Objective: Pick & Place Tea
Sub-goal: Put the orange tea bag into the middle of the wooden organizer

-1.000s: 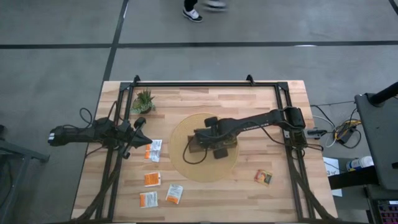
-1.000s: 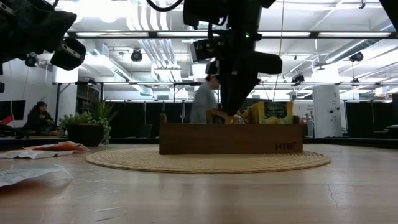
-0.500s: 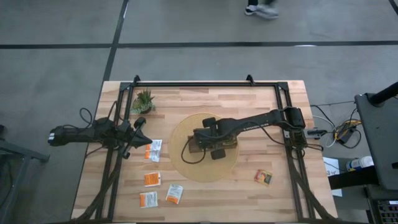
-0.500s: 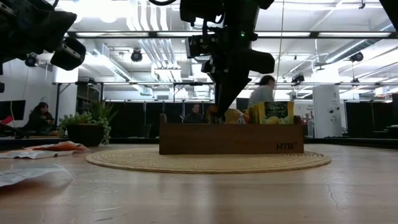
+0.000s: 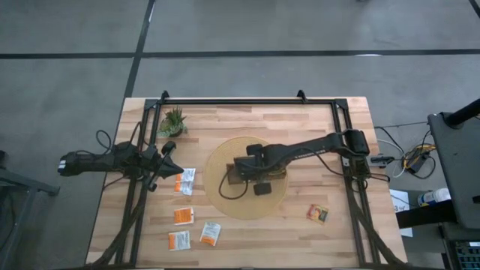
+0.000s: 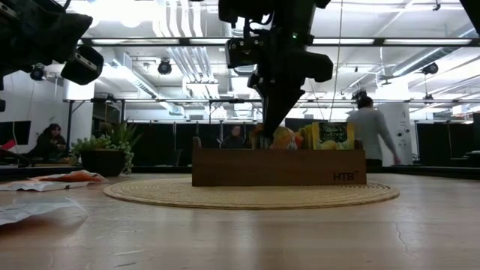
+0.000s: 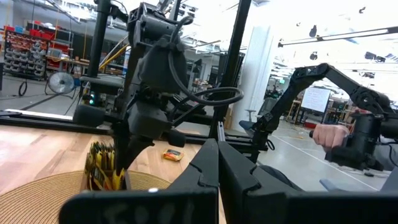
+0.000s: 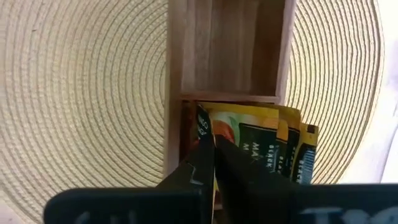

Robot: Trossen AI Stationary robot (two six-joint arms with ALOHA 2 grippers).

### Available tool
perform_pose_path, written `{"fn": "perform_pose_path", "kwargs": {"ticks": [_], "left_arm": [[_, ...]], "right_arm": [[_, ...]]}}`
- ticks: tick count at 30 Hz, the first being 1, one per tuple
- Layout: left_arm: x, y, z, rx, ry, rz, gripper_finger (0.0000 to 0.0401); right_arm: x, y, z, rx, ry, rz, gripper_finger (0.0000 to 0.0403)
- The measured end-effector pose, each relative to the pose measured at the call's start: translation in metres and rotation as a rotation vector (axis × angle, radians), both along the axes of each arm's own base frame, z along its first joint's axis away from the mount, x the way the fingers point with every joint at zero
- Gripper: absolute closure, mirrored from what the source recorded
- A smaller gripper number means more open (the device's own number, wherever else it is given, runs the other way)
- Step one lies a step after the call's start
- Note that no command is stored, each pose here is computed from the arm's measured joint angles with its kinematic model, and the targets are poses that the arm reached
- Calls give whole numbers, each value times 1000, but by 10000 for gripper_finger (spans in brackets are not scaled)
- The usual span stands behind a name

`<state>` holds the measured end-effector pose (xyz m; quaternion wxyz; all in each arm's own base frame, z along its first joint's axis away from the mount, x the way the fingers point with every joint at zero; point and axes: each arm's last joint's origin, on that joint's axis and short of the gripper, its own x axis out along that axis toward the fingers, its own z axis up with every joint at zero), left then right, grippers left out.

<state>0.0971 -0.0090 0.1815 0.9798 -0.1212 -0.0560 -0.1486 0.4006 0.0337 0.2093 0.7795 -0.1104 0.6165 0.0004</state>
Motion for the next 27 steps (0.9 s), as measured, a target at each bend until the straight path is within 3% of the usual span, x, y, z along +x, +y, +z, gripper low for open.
{"fn": "perform_pose_path", "kwargs": {"ticks": [8, 15, 27], "left_arm": [[0, 0, 0, 0, 0, 0, 401], [0, 0, 0, 0, 1, 0, 401], [0, 0, 0, 0, 1, 0, 401]], "right_arm": [[-11, 9, 22, -61, -79, -19, 395], [-33, 16, 37, -12, -350, -22, 395], [-97, 9, -10, 83, -960, -68, 395]]}}
